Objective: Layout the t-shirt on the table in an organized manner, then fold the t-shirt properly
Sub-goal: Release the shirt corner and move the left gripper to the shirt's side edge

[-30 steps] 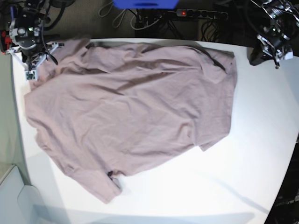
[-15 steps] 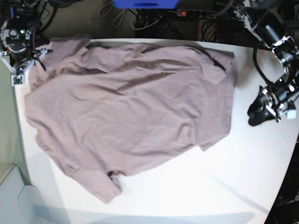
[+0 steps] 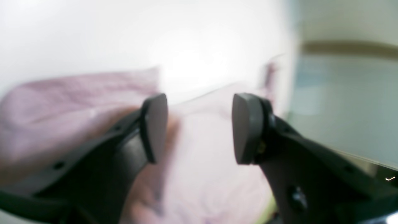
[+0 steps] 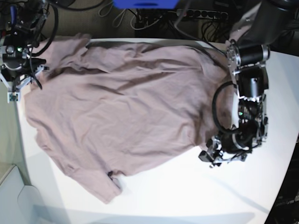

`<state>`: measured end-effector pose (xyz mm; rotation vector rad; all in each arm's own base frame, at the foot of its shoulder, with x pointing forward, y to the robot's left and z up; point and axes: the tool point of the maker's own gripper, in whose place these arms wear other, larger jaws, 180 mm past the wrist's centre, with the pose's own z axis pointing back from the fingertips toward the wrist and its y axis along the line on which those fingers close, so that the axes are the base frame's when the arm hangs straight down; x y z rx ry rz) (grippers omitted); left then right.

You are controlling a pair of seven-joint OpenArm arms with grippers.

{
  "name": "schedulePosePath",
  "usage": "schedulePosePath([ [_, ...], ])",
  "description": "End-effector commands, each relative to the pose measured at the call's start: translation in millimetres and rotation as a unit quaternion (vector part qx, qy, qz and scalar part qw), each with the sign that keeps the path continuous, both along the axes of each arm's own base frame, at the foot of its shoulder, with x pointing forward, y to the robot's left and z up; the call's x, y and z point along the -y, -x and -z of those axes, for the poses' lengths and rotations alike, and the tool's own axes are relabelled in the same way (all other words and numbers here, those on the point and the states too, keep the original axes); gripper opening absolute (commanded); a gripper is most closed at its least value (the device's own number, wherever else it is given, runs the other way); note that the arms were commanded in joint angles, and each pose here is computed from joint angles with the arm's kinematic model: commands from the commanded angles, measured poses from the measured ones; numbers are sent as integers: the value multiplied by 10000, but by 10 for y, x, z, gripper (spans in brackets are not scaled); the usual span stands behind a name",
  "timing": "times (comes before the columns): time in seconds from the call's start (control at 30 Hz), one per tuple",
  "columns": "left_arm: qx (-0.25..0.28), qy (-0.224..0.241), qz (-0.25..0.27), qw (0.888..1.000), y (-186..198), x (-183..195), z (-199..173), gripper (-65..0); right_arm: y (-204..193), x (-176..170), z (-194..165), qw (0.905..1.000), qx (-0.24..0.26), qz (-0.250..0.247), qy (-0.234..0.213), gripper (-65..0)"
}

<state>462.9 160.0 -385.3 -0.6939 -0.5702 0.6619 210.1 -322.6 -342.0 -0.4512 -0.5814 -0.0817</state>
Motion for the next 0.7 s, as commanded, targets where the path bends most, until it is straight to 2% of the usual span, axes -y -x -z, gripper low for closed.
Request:
schedulePosePath([
  [0.0,318,-64,15,9995,-227,9,-235,-323,-64,53,-122,9997,202,0,122,-391],
  [0.1,252,-392,-139,9988,-251,-1,-33,-323,-52,53,-114,9998,179,3,120,-389],
  [0.23,461,-745,-209,9959,-310,-52,-38,-323,-45,57,-104,9998,159,4,120,-389],
  [0.5,515,-927,-261,9940,-363,-224,-129,-324,-64,49,-99,9998,179,12,92,-389],
  [0.67,333,-1083,-43,9936,-299,-293,-94,-325,-73,45,-102,9998,185,-8,98,-389],
])
